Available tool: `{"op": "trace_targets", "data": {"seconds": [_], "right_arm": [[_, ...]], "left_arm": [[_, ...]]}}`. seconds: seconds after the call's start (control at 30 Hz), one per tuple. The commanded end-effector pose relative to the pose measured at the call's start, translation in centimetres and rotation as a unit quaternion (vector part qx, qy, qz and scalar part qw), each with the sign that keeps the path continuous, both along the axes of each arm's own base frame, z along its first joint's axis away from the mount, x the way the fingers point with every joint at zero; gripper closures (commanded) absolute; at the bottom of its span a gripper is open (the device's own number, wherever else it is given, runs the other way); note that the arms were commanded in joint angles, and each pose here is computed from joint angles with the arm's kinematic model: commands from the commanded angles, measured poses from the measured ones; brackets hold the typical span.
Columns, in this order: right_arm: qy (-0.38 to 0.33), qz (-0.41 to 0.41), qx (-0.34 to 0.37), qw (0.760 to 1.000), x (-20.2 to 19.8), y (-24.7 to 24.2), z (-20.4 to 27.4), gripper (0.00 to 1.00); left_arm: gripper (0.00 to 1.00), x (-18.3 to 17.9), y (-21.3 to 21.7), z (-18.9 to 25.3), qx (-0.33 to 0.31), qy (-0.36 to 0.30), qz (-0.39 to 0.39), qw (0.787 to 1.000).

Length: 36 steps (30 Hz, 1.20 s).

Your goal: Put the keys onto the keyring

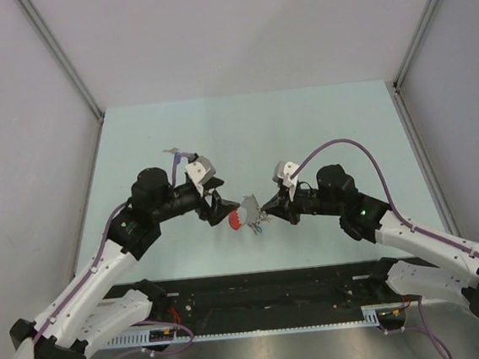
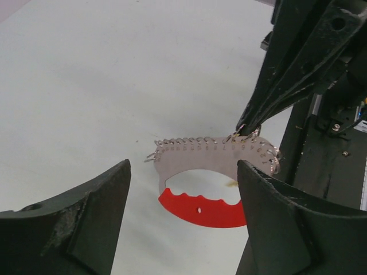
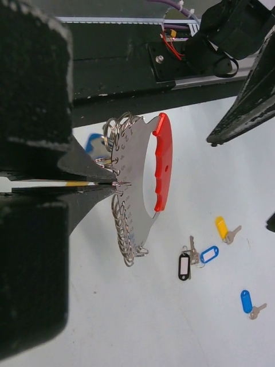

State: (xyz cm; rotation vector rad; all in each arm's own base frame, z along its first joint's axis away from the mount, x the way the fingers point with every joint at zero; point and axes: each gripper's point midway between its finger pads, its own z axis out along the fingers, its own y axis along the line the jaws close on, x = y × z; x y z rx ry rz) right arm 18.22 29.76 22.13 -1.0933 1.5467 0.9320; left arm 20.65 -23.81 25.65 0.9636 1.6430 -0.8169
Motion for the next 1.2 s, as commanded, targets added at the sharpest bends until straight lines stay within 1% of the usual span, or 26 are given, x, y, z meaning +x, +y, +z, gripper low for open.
{"op": "trace_targets", "data": {"seconds": [0.0,0.03,0.07,0.13,0.23,0.33,0.57,0.8,1.17], "right_arm": [[-0.042,0.022,0.032,0.998,-0.5,0.7,2.4,1.00],[-0.044,0.021,0.034,0.998,-0.5,0.7,2.5,1.00],[-0.046,0.023,0.036,0.998,-0.6,0.7,2.7,1.00],[-0.049,0.027,0.038,0.998,-0.9,0.7,2.9,1.00],[-0.051,0.030,0.040,0.997,-1.1,0.8,3.0,1.00],[-0.054,0.031,0.043,0.997,-1.3,0.9,3.2,1.00],[-0.056,0.017,0.051,0.997,-1.0,0.8,3.3,1.00],[-0.061,0.011,0.068,0.996,-0.8,1.0,3.7,1.00],[-0.063,0.059,0.077,0.993,-2.7,2.0,3.9,1.00]], "left_arm": [[0.25,-1.3,-2.1,1.6,-0.014,-0.011,-0.052,0.998],[0.26,-1.6,-2.5,1.2,-0.011,-0.006,-0.059,0.998],[0.31,-1.7,-2.7,0.9,-0.009,-0.001,-0.062,0.998],[0.37,-2.0,-3.1,0.4,-0.007,0.007,-0.067,0.998],[0.41,-2.0,-3.5,-0.3,-0.002,0.011,-0.067,0.998],[0.43,-1.8,-3.8,-0.7,-0.003,0.013,-0.064,0.998],[0.46,-2.9,-4.5,-1.9,0.003,0.025,-0.086,0.996],[0.49,-4.0,-4.7,-3.7,0.028,0.034,-0.082,0.996],[0.55,-3.4,-4.9,-4.5,0.039,0.036,-0.065,0.996]]}}
